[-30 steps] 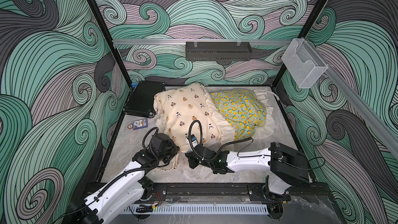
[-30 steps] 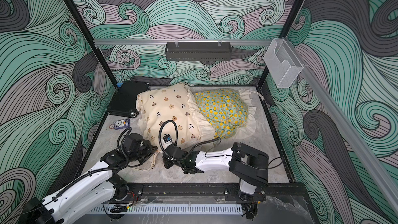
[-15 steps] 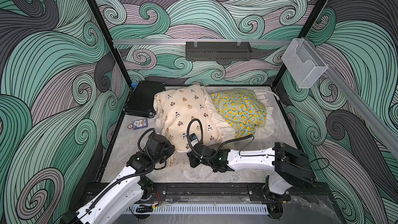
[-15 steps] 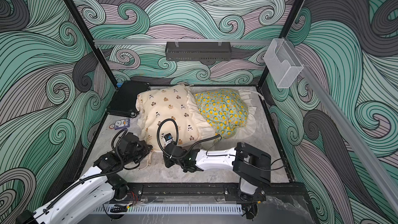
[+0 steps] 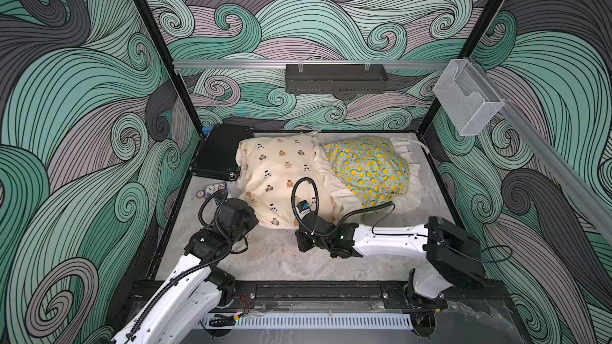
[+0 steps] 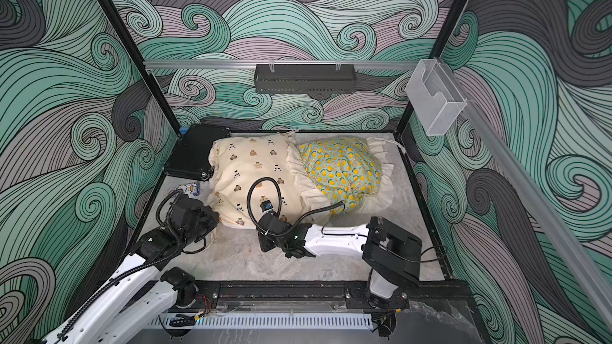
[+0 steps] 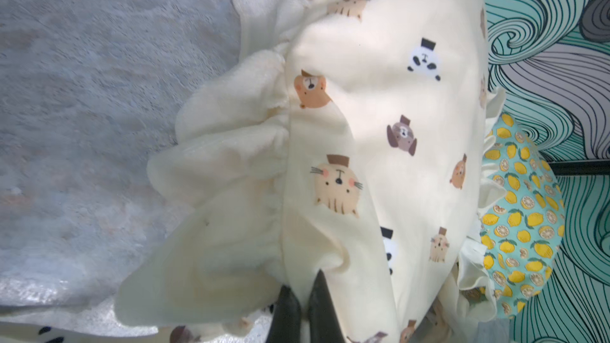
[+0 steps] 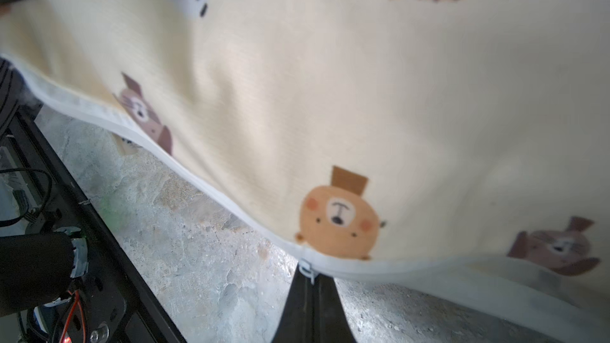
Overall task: Zip up pillowcases
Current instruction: Zip the zipper on the pillowcase.
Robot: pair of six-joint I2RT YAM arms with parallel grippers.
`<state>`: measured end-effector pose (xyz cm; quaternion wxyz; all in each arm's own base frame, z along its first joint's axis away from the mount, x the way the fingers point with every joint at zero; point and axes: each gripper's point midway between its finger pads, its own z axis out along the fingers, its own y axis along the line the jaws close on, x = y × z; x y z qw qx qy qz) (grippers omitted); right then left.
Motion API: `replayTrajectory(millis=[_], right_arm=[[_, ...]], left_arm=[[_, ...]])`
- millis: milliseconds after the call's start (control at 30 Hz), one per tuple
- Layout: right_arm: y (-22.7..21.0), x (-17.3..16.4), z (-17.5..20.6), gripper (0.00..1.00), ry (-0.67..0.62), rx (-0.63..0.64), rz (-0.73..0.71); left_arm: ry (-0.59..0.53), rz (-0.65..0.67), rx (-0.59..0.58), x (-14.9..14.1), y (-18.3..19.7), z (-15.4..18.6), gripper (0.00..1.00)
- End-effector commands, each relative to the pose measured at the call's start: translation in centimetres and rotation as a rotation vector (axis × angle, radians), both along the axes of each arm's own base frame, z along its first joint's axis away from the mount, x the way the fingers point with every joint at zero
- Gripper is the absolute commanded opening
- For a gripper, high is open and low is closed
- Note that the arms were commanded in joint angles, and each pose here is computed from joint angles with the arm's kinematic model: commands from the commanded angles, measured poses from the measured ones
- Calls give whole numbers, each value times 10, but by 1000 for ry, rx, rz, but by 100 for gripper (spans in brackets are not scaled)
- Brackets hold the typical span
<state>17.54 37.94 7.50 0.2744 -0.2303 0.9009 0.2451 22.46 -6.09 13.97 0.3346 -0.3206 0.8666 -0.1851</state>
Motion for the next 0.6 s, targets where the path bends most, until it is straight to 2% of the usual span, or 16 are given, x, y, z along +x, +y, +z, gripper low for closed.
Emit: replayTrajectory(millis=[0, 567], right_arm=[[-19, -7, -12, 0, 41, -58, -8], [-49, -6, -32, 0, 86, -135, -37]], left_arm=[[-34, 59, 52, 10, 23, 16, 0], [-23, 193, -10, 47, 71, 27, 0]])
